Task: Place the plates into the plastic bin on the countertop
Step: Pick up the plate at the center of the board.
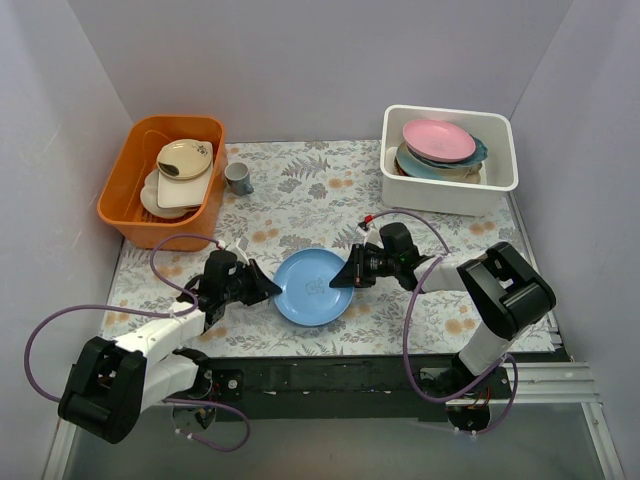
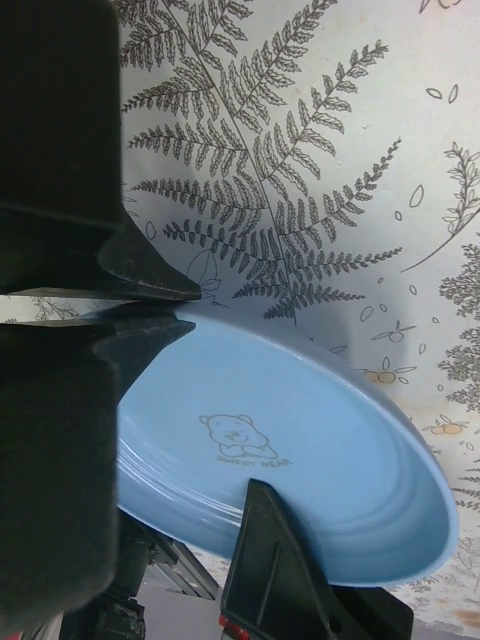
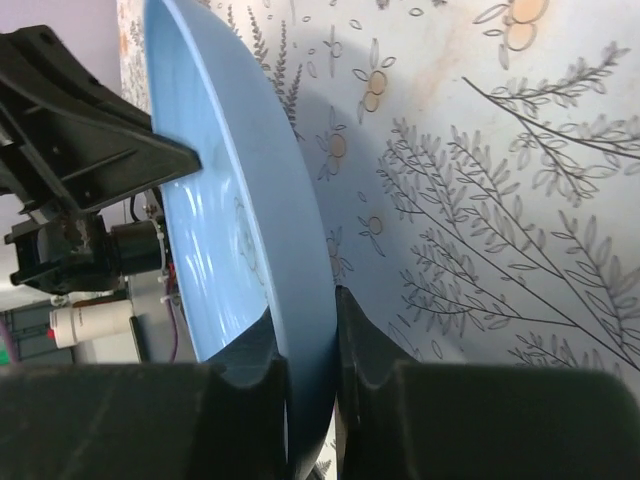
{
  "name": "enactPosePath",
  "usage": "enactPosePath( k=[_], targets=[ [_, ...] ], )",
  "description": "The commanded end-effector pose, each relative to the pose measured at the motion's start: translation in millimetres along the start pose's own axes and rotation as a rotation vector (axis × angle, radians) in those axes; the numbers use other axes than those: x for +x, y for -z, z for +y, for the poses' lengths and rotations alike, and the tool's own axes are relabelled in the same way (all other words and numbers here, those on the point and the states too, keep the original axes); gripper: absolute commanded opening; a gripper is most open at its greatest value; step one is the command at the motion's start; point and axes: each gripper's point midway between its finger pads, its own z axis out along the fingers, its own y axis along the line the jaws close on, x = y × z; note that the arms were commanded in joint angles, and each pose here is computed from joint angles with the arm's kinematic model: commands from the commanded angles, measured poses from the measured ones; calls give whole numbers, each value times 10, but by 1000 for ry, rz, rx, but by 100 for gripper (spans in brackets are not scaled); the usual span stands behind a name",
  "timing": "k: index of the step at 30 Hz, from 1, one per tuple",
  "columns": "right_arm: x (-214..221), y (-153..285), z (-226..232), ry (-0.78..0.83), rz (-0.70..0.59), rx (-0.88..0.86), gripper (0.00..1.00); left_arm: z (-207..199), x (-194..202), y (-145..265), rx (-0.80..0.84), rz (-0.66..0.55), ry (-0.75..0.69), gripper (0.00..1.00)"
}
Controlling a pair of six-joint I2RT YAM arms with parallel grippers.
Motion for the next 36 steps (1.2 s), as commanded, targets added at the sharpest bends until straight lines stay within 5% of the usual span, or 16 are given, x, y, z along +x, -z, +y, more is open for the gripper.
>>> enactPosePath(
  k=[1,6,11,14,17,36],
  targets=[
    [-5,-15,203,62,7,-92,1,-129,-53,39,49,-26,-7,0],
    [16,3,186,63,2,-81,1,-136,-68,46,47,-33,-14,9],
    [-18,31,211,78,-12,-76,1,-150,-86,53,49,-38,-27,34],
    [-30,38,228,83,-12,-76,1,-146,-103,74,45,-52,-33,55],
    [-52,33,250,86,-12,-79,1,-121,-116,98,29,-64,-38,96],
    [-423,65,343,162,-66,-10,1,-131,-253,290,-1,-163,-48,98]
  ],
)
